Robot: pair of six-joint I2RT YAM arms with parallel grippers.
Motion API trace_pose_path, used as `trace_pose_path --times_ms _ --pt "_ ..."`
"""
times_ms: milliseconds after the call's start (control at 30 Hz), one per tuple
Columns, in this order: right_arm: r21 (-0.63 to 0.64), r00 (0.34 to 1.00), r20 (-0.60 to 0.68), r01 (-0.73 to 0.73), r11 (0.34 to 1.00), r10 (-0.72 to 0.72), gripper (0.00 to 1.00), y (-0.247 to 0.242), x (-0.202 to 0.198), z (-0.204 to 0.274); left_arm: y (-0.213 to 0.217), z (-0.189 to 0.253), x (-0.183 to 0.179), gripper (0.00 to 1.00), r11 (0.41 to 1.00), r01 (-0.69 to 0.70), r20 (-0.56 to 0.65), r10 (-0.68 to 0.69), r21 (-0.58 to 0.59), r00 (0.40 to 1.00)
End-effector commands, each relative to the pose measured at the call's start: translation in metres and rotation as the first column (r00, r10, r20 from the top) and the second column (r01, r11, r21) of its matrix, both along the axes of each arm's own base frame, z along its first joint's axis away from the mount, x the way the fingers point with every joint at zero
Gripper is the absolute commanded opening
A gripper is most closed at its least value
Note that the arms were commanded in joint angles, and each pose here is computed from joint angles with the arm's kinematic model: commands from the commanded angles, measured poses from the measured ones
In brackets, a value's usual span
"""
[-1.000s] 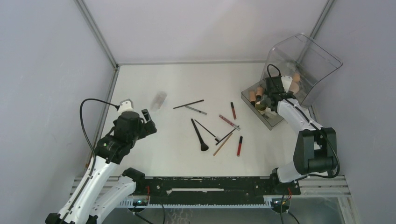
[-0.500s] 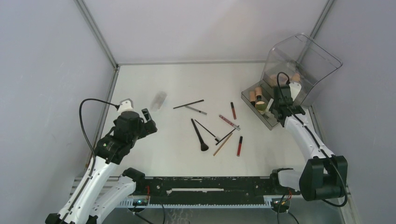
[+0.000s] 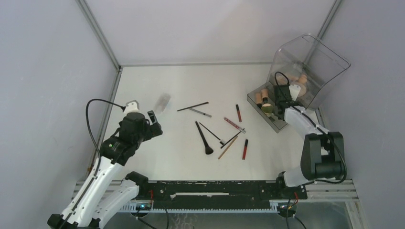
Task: Organize the makeup
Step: Place the makeup in the drawer, then pick up the makeup from the center of the board.
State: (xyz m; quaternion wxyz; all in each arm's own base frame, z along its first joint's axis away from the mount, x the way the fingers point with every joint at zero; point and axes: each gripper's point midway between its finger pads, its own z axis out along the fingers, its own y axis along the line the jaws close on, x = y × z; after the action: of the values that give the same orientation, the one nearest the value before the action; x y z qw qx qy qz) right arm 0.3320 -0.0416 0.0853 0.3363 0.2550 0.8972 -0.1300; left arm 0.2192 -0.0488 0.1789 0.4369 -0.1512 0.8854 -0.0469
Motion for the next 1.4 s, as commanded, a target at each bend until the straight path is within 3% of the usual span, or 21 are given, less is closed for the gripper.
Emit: trace_pose_path --times_ms 0,233,367,600,733,967,1133,1200,1300,1367 --pt "-0.034 0.987 0.164 0.012 0.999 -0.007 0.0 -0.005 0.066 0.035 -0.007 -0.011 0.016 1.0 0.999 0.046 -0.005 -0.046 0.026 0.999" --pt "-0.054 0.981 0.191 -0.004 0.999 0.014 0.01 0.001 0.083 0.05 -0.01 -0.029 0.05 1.0 0.997 0.055 -0.11 -0.049 0.055 0.993" --pt "-0.037 0.98 0.199 -0.017 0.999 0.025 0.02 0.006 0.059 0.055 -0.014 -0.028 0.078 1.0 0.997 0.061 -0.147 -0.052 0.056 0.988" --pt "0.017 0.964 0.261 -0.048 0.999 0.042 0.09 0.018 0.009 0.076 0.001 -0.034 0.131 1.0 0.984 0.039 -0.22 0.0 0.172 0.975" --pt "0.062 0.951 0.304 -0.085 0.994 0.062 0.17 0.026 -0.018 0.089 0.012 -0.047 0.16 0.95 0.968 0.079 -0.281 -0.009 0.24 0.96" --pt "0.094 0.92 0.378 -0.146 0.985 0.101 0.22 0.034 -0.045 0.115 0.001 -0.085 0.219 0.9 0.942 0.242 -0.403 -0.133 0.233 0.906" --pt "0.138 0.898 0.42 -0.204 0.969 0.129 0.25 0.048 -0.055 0.13 0.002 -0.105 0.245 0.89 0.942 0.257 -0.438 -0.143 0.215 0.888" --pt "0.14 0.895 0.424 -0.212 0.967 0.135 0.25 0.05 -0.057 0.133 0.004 -0.114 0.25 0.84 0.946 0.259 -0.454 -0.147 0.193 0.879" --pt "0.135 0.894 0.425 -0.217 0.967 0.141 0.25 0.05 -0.058 0.135 0.004 -0.124 0.253 0.61 0.947 0.267 -0.475 -0.156 0.178 0.866" --pt "0.134 0.892 0.43 -0.218 0.967 0.142 0.25 0.05 -0.057 0.138 0.003 -0.126 0.252 0.56 0.947 0.275 -0.485 -0.163 0.168 0.859"
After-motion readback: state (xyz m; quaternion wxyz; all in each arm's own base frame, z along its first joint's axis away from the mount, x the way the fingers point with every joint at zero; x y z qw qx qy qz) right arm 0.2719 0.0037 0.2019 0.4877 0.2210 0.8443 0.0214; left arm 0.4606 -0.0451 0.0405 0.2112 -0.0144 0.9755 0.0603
